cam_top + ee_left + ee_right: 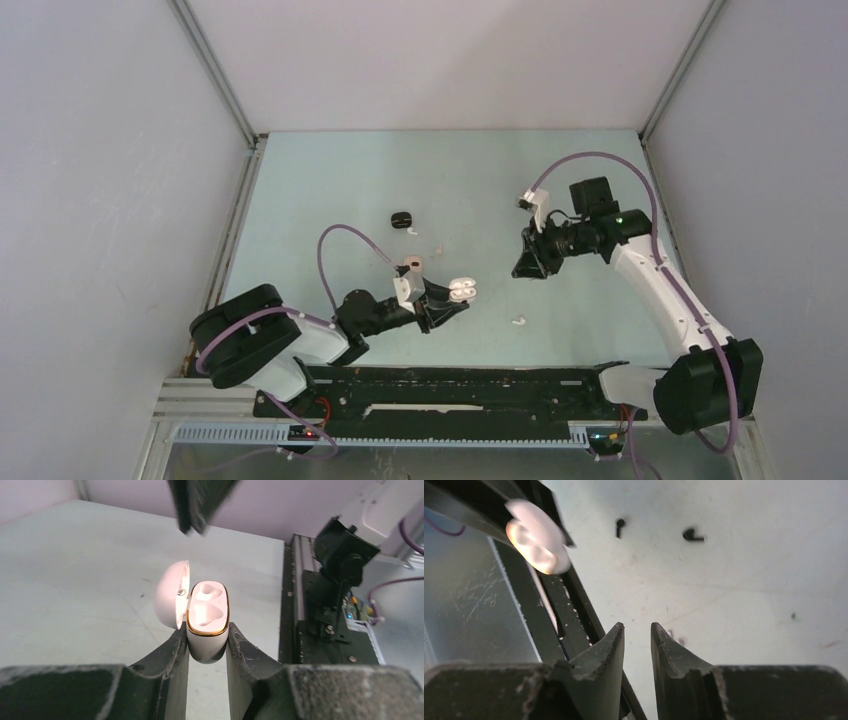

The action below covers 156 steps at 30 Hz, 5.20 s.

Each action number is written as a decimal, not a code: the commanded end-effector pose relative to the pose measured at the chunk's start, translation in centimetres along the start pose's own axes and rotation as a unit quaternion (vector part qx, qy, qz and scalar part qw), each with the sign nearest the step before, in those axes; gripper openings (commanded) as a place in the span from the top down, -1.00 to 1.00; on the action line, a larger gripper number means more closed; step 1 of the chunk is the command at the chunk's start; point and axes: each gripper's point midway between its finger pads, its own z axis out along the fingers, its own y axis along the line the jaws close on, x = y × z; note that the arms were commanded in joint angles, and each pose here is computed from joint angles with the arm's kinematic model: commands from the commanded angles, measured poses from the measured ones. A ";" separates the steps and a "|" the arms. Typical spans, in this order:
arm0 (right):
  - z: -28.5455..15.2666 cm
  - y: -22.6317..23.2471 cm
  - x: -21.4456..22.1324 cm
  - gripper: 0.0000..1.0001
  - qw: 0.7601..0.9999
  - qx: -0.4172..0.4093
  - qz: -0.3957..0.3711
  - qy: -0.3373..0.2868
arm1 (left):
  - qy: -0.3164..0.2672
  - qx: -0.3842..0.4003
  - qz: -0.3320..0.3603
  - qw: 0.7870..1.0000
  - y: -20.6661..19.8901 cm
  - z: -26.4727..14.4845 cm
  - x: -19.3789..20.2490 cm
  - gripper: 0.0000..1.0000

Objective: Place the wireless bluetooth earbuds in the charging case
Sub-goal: Open the charging case, then pick up the earbud from the center of the board.

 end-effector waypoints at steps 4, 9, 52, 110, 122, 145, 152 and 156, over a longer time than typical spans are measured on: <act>1.9 -4.9 7.3 0.19 0.976 0.129 0.143 0.101 | -0.067 -0.081 0.016 0.994 2.7 -1.0 -3.4 1.00; 2.5 -6.3 9.6 0.02 0.945 0.174 0.226 0.162 | -0.073 -0.088 0.018 0.993 2.8 -1.2 -3.7 0.99; 6.5 -7.1 15.9 0.37 0.878 0.217 0.225 0.362 | -0.061 -0.111 0.038 0.991 3.6 -1.9 -3.6 0.99; 5.5 -8.6 13.8 0.11 0.896 0.251 0.157 0.331 | -0.059 -0.102 0.033 0.993 3.1 -1.8 -4.0 0.99; 5.0 -11.9 14.6 0.22 0.879 0.275 0.212 0.328 | -0.058 -0.104 0.033 0.992 3.2 -1.8 -3.9 0.99; 4.7 -9.9 16.3 0.10 0.866 0.286 0.109 0.396 | -0.052 -0.104 0.033 0.993 3.2 -1.8 -3.8 0.98; 5.2 -9.9 16.9 0.19 0.864 0.280 0.120 0.402 | -0.051 -0.105 0.033 0.993 3.2 -1.8 -3.7 0.99; 5.1 -9.6 17.1 0.20 0.862 0.278 0.128 0.404 | -0.050 -0.104 0.034 0.993 3.2 -1.8 -3.7 0.98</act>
